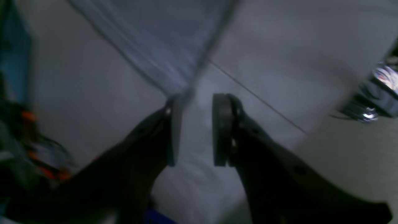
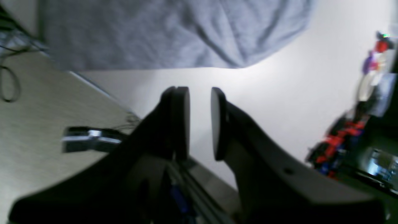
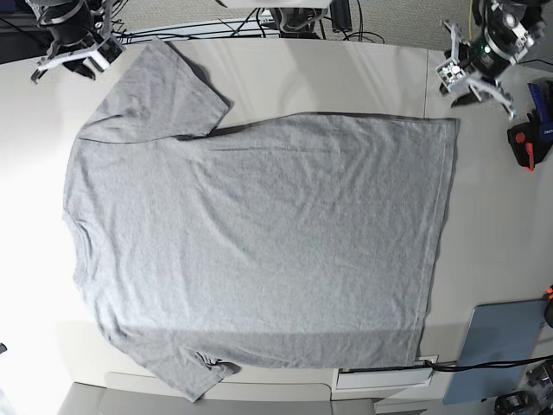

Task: Fold the T-shirt properly
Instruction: 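Move right gripper to collar-side corner, left gripper to hem corner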

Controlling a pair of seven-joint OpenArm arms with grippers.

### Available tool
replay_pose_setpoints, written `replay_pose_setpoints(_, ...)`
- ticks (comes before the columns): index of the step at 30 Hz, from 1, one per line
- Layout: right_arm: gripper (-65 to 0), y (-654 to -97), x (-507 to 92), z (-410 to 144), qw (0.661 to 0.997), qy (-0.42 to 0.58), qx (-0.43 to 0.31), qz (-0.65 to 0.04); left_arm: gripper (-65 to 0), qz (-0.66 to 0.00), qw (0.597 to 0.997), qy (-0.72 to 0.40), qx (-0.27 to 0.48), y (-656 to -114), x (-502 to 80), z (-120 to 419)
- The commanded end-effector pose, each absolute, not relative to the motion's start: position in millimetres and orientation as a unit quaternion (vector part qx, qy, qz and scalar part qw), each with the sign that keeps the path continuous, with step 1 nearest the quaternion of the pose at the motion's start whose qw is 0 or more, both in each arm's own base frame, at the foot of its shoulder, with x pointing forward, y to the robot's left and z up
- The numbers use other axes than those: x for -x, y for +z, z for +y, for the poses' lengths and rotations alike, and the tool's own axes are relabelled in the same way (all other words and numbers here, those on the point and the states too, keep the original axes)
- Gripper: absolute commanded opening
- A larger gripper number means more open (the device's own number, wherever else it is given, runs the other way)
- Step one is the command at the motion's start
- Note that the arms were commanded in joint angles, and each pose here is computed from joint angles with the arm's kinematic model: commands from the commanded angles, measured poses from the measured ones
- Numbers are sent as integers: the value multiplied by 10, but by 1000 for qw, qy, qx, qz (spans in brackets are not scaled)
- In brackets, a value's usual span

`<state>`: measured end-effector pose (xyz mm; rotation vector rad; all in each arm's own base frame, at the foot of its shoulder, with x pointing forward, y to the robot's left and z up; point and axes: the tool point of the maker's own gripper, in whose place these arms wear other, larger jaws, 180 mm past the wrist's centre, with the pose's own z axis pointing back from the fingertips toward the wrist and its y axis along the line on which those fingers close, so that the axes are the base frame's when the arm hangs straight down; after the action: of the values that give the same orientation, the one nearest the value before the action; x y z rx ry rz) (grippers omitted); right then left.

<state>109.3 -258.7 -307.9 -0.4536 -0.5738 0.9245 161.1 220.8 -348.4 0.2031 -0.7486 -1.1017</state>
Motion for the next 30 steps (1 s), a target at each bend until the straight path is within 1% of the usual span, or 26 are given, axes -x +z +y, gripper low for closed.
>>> replay_pose_setpoints(1, -522, -2994, -1164, -2583, 821, 440, 226, -283, -469, -355, 767, -526, -99, -3422, -1685, 2187)
replay_pose_setpoints(5, -522, -2942, -1280, -2639, 813, 439, 250, -289, -463, -333, 733, -585, -96, -3591, -1708, 2052)
replay_pose_setpoints(8, -522, -2906, -1326, -2676, 802, 448, 269, -289, -420, -323, 725, -600, -99, -3710, -1753, 1961)
replay_pose_setpoints(10, -511, -2894, -1331, -2697, 797, 453, 278, -286, -398, -340, 723, -592, -108, -3702, -1866, 1917)
replay_pose_setpoints(12, -461, -2887, -1336, -2706, 795, 456, 283, -285, -394, -352, 723, -583, -119, -3702, -1992, 1927)
replay_pose_setpoints(14, -420, -2888, -1335, -2706, 795, 456, 282, -285, -394, -347, 726, -581, -125, -3749, -2061, 1989)
replay_pose_setpoints(18, -416, -2885, -1340, -2697, 794, 457, 281, -287, -394, -337, 731, -577, -138, -3809, -2160, 2124)
replay_pose_setpoints(24, -416, -2852, -1402, -2698, 781, 475, 283, -289, -394, -322, 733, -588, -115, -3922, -2092, 2135)
replay_pose_setpoints(30, -416, -2851, -1405, -2689, 781, 476, 282, -291, -394, -310, 740, -587, -106, -4037, -2035, 2213)
